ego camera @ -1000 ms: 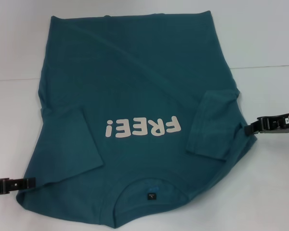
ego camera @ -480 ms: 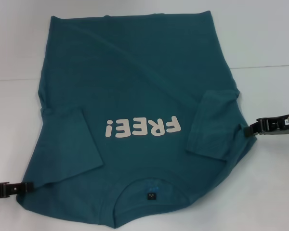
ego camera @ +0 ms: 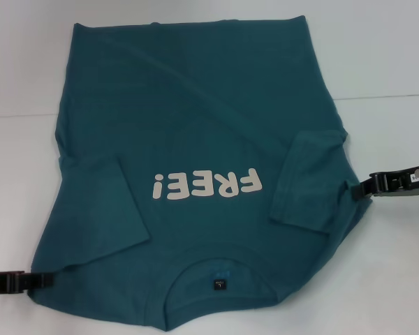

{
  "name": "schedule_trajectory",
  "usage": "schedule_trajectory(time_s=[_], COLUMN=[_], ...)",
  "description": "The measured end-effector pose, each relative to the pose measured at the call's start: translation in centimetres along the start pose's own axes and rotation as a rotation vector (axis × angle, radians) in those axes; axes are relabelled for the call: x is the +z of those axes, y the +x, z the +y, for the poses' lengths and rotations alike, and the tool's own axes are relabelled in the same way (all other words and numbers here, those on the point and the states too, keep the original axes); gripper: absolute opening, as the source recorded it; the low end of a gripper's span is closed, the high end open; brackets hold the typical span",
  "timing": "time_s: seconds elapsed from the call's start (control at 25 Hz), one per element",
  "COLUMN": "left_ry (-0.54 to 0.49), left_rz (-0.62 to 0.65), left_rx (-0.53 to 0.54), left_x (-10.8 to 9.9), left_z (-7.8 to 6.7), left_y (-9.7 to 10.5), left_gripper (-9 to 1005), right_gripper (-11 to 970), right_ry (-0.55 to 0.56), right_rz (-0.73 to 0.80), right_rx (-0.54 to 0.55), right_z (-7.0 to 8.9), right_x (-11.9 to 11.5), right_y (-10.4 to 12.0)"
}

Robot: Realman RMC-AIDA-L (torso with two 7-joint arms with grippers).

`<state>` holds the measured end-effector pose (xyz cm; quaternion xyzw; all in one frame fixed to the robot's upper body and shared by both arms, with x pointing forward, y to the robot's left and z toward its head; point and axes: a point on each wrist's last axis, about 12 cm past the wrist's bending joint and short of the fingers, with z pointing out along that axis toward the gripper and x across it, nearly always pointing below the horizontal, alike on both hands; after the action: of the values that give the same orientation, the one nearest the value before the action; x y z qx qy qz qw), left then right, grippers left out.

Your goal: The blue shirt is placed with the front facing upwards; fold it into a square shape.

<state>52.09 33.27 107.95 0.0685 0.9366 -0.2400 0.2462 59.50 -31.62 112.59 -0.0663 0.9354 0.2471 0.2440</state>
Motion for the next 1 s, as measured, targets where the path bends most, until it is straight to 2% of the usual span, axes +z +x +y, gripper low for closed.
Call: schedule_trajectory(time_s=[0.24,0.48,0.88,1.0], left_ry=[0.001,-0.005,-0.029,-0.029], left_rz=[0.01,0.014,-0.001,0.003], left_rx=[0.027,0.035,0.033,0.033], left_x=[0.32,0.49,-0.36,-0.36], left_z=[-0.42,-0.53,-0.27,-0.28], left_y=[-0.19,-0.27,-0.34,-0.24], left_gripper=[355,236,48,49], right_gripper=[21,22,21,21], right_ry=[-0.005,-0.007,-0.01,-0.011], right_rz=[0.005,0.004,0.004,0.005], right_rx=[-0.002,0.001,-0.001,-0.001], right_z=[0.14,0.11,0.21,0.23], right_x=[0.04,-0.04,-0.02,0.02], right_y=[0.01,0.08,0.1,0.16])
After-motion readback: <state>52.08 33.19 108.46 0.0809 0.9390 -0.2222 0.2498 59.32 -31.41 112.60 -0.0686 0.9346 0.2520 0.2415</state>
